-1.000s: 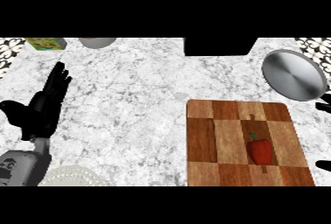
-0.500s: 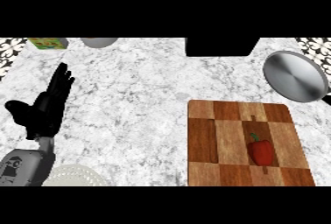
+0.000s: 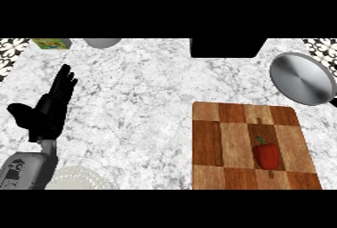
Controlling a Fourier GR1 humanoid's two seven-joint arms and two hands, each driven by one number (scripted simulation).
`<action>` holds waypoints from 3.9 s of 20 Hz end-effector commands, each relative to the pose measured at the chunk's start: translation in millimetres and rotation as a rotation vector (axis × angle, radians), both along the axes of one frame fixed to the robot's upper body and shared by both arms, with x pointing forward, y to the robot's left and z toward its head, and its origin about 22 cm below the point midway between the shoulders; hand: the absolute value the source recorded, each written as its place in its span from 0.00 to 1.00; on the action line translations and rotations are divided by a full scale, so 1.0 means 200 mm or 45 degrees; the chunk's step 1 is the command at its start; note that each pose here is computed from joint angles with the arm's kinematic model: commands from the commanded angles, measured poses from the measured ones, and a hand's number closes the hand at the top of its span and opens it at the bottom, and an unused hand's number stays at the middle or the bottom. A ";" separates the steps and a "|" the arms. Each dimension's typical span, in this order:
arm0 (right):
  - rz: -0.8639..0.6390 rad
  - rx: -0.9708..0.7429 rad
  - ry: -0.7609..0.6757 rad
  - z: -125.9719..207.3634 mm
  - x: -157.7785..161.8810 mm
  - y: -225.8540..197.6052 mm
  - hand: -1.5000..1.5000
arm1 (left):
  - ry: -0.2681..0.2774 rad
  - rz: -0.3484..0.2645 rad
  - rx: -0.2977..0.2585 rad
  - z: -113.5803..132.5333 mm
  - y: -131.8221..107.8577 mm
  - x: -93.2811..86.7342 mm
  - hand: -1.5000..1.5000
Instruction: Pick the bell pepper from the cutting board and place it in the pan
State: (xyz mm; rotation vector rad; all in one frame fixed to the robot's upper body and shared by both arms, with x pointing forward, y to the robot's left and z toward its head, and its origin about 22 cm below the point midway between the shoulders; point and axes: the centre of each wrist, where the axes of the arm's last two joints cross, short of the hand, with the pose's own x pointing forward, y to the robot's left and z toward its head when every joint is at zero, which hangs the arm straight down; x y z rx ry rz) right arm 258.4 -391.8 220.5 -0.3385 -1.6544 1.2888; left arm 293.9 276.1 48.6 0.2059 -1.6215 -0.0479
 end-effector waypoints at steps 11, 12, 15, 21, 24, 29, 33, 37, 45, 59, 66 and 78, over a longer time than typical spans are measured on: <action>0.059 -0.114 0.181 -0.15 -0.07 0.37 0.00 | 0.004 0.006 0.010 -0.04 0.02 0.03 0.50; 0.050 -0.110 0.211 -0.13 -0.17 0.34 0.00 | 0.024 0.012 -0.011 0.06 -0.03 0.02 0.50; 0.001 -0.138 0.226 -0.19 -0.12 0.24 0.00 | 0.011 0.014 0.004 0.01 0.03 0.00 0.50; -0.096 -0.194 0.223 -0.25 -0.04 0.25 0.00 | 0.022 -0.006 -0.008 -0.02 -0.02 -0.07 0.50; -0.069 -0.259 0.276 -0.38 0.01 0.32 0.00 | 0.017 0.000 -0.008 0.00 -0.09 -0.07 0.50; -0.010 -0.250 0.328 -0.46 0.04 0.32 0.00 | 0.008 -0.005 -0.002 0.01 0.00 -0.04 0.50; 0.045 -0.317 0.349 -0.49 0.10 0.33 0.00 | 0.006 -0.030 -0.001 -0.06 0.01 0.05 0.50; 0.036 -0.348 0.320 -0.47 0.07 0.42 0.00 | -0.018 0.004 -0.004 0.02 -0.01 -0.03 0.50; -0.003 -0.609 0.306 -0.55 0.06 0.48 0.00 | -0.009 -0.011 -0.005 -0.04 -0.10 0.03 0.50; -0.001 -0.704 0.366 -0.75 0.15 0.58 0.00 | 0.012 0.017 0.004 -0.02 -0.02 0.05 0.50; 0.028 -0.808 0.409 -0.77 0.05 0.49 0.00 | 0.008 -0.009 0.012 0.05 -0.01 -0.05 0.50; 0.211 -0.789 0.368 -1.01 0.10 0.51 1.00 | -0.013 0.002 -0.001 -0.01 -0.11 -0.01 0.50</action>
